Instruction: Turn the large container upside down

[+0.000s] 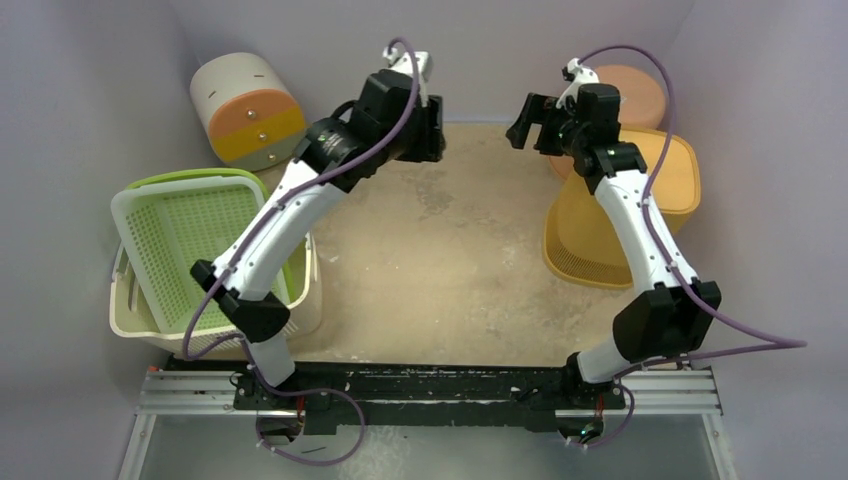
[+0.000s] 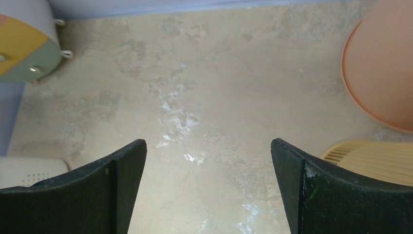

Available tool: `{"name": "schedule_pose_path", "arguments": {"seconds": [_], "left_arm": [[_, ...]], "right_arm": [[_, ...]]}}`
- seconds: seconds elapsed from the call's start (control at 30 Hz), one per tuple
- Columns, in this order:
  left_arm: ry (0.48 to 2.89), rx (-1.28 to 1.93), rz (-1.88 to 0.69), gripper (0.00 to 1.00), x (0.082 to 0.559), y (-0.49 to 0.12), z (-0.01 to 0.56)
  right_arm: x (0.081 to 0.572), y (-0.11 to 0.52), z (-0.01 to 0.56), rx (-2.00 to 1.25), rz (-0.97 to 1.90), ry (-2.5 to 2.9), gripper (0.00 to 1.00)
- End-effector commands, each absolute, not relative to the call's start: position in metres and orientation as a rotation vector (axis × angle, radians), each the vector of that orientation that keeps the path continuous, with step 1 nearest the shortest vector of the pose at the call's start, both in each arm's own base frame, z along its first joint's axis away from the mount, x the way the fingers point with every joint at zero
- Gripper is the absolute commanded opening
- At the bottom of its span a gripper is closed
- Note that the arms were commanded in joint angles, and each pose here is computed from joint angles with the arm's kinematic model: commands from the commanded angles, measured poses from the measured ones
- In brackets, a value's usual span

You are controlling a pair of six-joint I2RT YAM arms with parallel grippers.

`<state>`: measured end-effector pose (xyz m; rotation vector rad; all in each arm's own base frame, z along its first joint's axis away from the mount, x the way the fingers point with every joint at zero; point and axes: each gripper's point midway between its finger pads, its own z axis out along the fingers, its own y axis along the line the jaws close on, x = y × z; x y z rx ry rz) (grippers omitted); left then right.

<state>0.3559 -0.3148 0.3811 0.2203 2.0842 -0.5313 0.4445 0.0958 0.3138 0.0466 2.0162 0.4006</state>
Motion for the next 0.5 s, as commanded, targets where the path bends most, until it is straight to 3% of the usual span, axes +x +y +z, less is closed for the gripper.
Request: {"name": "schedule_pose_path", "arguments": {"seconds": [0.0,0.23,0.47], "left_arm": [[2.132,-0.007,-0.162,0.52,0.357,-0.213,0.367],[2.137,-0.143,-0.042,0.55,0.340,-0.157,0.351],[2.155,-0.190,0.085,0.56,0.330,-0.130,0.339]], "right_arm": [[0.446,0.096,0.263,0.055,0.346,2.126,1.00],[0.435,0.061,0.216,0.163,0.124,2.242,1.00],[0.422,-0.011,0.208,0.326,-0.154,2.251,1.00]]}}
